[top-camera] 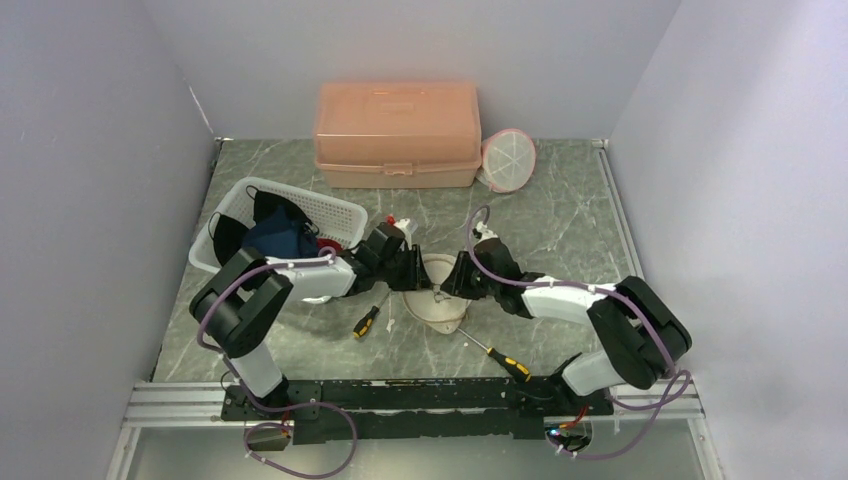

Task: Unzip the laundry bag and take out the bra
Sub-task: Close the laundry bag at the center of the board.

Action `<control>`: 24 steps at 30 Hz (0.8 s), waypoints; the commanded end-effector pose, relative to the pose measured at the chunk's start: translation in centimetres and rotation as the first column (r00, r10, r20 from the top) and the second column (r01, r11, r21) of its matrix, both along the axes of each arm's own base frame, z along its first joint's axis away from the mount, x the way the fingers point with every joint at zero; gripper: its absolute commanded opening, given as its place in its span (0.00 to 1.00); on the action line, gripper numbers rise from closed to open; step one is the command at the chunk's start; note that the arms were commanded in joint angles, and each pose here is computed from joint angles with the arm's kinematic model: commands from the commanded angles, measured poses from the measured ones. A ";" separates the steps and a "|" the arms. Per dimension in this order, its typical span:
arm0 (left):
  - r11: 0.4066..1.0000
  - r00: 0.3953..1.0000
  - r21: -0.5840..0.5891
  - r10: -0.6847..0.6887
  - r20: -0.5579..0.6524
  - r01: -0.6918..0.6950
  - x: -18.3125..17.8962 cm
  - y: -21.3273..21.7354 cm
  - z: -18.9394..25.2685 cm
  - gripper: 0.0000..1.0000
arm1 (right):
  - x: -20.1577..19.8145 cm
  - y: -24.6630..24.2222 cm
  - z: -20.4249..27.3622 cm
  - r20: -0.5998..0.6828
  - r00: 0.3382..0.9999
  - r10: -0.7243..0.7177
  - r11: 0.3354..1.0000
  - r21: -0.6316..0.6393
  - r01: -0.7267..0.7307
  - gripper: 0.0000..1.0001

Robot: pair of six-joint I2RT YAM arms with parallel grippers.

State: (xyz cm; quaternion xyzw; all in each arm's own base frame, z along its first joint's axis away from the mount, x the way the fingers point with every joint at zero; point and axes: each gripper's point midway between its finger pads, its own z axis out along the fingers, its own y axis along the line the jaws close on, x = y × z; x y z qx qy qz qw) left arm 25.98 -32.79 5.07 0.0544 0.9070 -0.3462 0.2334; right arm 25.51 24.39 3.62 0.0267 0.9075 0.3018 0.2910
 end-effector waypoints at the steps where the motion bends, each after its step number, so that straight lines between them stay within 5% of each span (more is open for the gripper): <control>1: 0.999 0.999 -0.025 0.031 0.010 -0.030 0.9 -0.6 0.2 0.36 | 0.2 -0.6 -0.3 0.017 0.999 -0.029 1.000 -0.001 0.029 0.32; 6: 0.999 0.999 -0.036 0.034 0.042 -0.032 0.9 -0.4 1.9 0.36 | -0.1 -0.7 2.1 0.062 0.998 -0.015 1.000 0.027 0.014 0.33; 12: 0.993 0.992 -0.121 0.015 0.124 0.000 0.3 -0.4 8.0 0.41 | -0.3 -3.5 6.8 0.175 0.981 -0.079 0.997 0.010 0.078 0.57; 16: 0.984 0.985 -0.179 0.026 0.172 0.005 -1.1 0.5 11.4 0.45 | -0.7 -5.3 5.1 0.124 0.985 -0.119 0.993 -0.011 0.121 0.67; 24: 0.983 0.950 -0.117 0.167 0.263 -0.141 -3.2 7.1 12.7 0.59 | -0.5 -5.1 2.1 0.013 0.989 -0.144 0.988 0.061 0.143 0.76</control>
